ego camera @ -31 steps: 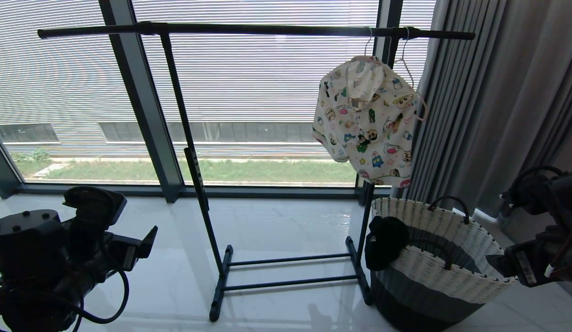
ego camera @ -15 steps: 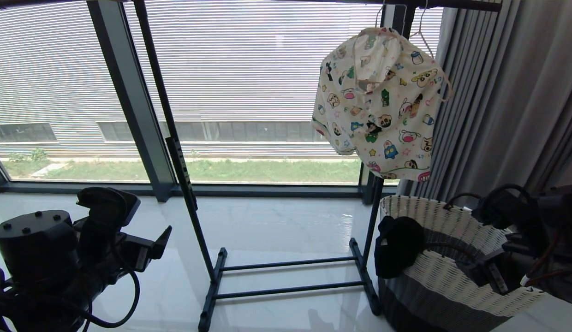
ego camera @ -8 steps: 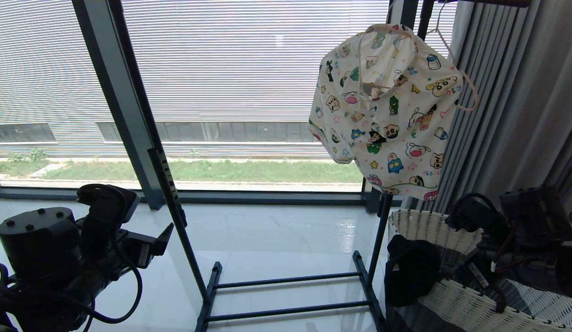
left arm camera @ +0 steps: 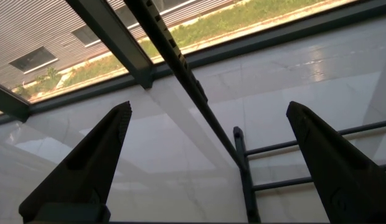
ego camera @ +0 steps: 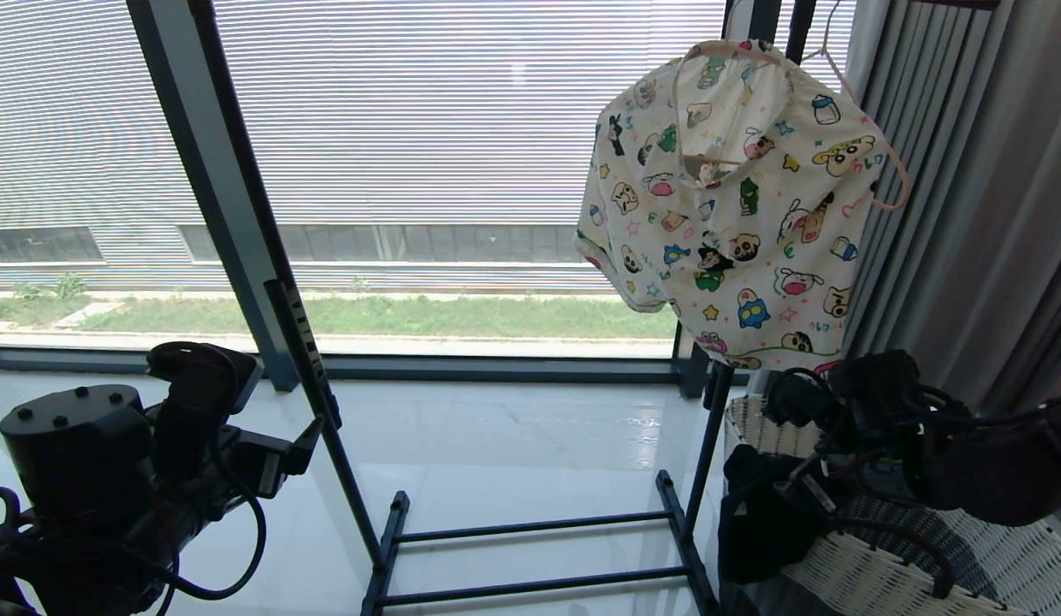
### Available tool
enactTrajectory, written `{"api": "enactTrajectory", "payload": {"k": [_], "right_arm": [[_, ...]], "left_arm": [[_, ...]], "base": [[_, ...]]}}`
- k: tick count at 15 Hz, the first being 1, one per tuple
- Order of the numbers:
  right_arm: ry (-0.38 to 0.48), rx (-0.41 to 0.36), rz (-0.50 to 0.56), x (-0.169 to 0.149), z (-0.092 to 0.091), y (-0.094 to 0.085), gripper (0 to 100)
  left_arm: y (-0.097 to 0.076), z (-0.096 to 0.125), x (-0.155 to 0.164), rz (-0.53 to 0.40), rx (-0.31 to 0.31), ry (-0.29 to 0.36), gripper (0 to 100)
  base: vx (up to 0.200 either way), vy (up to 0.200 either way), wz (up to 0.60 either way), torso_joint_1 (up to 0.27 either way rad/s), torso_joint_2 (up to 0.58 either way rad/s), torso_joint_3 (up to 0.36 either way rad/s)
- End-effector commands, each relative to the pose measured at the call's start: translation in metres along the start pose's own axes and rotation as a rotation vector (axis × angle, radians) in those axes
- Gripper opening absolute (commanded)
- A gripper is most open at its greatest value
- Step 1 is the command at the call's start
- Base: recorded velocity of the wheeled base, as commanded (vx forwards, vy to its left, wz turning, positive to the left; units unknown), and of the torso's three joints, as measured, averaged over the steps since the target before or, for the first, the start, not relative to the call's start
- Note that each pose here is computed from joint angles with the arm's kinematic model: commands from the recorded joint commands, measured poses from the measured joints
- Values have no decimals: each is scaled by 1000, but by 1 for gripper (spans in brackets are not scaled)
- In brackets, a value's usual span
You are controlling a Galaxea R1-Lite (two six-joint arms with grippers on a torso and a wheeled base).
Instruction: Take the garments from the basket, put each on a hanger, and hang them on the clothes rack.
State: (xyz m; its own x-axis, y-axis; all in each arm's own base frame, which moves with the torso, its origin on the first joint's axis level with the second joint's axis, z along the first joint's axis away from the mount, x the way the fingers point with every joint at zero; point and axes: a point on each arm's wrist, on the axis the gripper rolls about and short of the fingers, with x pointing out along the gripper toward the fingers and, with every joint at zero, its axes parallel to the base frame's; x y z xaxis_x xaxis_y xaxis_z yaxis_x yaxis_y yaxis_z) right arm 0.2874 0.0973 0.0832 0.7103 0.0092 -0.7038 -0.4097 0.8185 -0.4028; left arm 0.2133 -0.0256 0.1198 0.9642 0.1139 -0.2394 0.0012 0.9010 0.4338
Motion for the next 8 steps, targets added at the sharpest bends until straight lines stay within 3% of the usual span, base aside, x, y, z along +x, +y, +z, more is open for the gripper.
{"api": "enactTrajectory", "payload": {"k": [1, 6, 7, 8], "right_arm": [[40, 2, 2, 27, 1, 1, 100], [53, 14, -32, 39, -1, -7, 100], [53, 14, -33, 39, -1, -7, 0], [54, 14, -32, 40, -1, -6, 0]], "left_arm": [[0, -1, 1, -1, -1, 3, 100], [-4, -5, 5, -12, 1, 27, 100], [-4, -4, 5, -12, 0, 26, 100], [-4, -4, 5, -12, 2, 26, 100]], "base": [[0, 0, 0, 0, 0, 0], [0, 0, 0, 0, 0, 0], [0, 0, 0, 0, 0, 0], [0, 0, 0, 0, 0, 0]]}}
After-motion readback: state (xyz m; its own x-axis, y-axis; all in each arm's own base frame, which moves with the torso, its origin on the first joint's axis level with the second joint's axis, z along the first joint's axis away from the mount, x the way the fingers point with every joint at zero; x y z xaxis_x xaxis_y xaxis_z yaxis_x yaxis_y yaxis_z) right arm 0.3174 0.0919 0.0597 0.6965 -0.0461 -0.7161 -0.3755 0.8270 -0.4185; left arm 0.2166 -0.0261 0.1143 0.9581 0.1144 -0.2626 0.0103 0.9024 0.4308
